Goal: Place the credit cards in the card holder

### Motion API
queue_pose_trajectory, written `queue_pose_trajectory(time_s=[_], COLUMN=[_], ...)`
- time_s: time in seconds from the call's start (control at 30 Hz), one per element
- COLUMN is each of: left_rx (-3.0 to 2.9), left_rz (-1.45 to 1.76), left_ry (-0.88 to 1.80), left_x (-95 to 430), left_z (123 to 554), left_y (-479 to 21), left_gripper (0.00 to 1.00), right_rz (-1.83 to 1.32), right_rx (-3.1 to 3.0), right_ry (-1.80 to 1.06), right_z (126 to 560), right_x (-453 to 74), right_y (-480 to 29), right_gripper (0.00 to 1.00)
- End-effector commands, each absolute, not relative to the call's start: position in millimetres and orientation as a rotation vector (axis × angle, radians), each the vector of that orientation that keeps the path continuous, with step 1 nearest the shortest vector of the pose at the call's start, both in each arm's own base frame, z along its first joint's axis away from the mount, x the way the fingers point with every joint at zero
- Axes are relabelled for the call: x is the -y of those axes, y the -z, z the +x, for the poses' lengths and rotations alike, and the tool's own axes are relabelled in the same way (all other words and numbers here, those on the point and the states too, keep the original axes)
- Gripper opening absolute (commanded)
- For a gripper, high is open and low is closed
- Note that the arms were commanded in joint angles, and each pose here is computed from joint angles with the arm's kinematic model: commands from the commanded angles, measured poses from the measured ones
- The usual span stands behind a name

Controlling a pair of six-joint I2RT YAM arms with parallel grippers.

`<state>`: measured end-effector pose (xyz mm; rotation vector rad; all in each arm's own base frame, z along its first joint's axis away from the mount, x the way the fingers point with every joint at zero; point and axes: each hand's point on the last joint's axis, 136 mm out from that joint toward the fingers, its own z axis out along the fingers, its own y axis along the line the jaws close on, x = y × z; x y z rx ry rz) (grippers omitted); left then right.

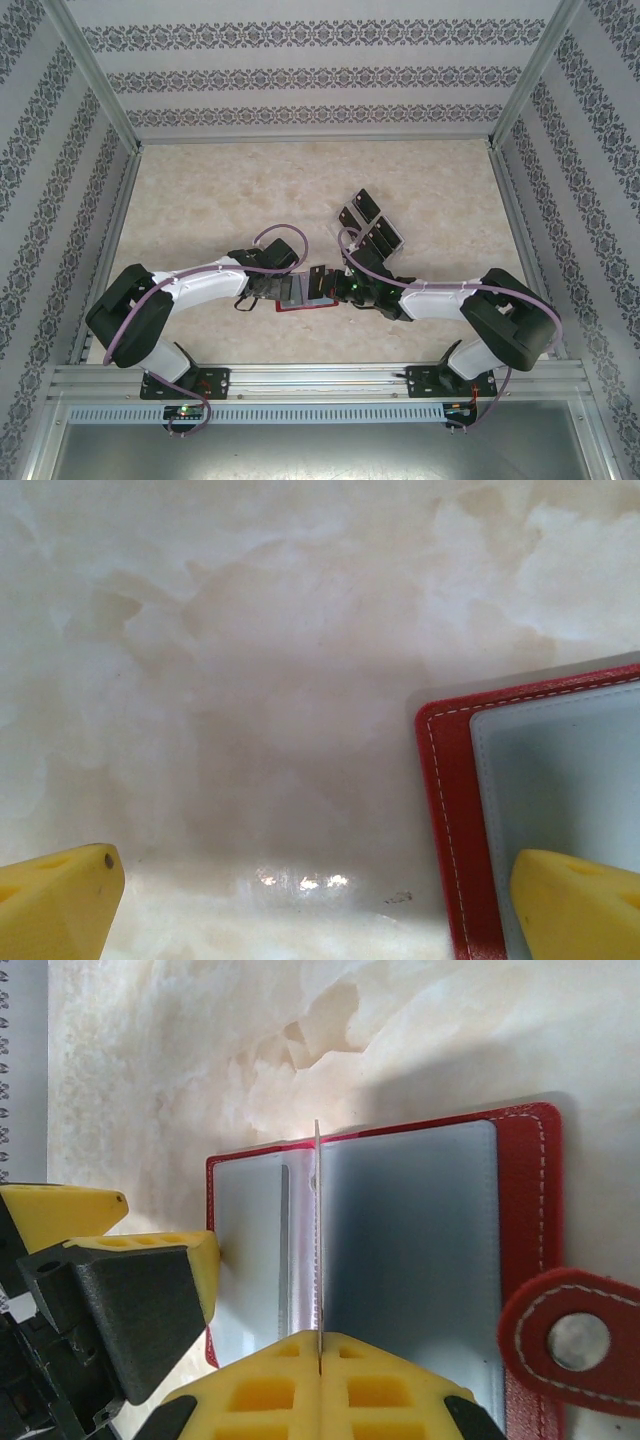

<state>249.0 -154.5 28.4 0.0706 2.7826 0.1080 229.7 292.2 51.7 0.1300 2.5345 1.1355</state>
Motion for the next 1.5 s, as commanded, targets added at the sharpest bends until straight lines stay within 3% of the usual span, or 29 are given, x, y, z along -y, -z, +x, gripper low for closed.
queue_pose_trajectory(time_s=[0.0, 0.63, 1.47], left_rx=[-2.795, -2.804, -2.796], left_rz=[0.083, 0.083, 0.076], left_ry=[-0.163, -0.179, -0.207], left_x=[147, 146, 141], left_z=[240, 238, 237], left_y=[-29, -25, -28], left_gripper=[1.00, 1.00, 1.00], right_rz=[0.050, -0.123, -0.046], right_rx=[-2.516, -2.509, -2.529], right_ry=[-1.189, -1.460, -1.528], right_z=[226, 233, 237], right_x=[-300, -301, -303], right_y=[-55, -64, -41], right_gripper=[0.00, 0.00, 0.00])
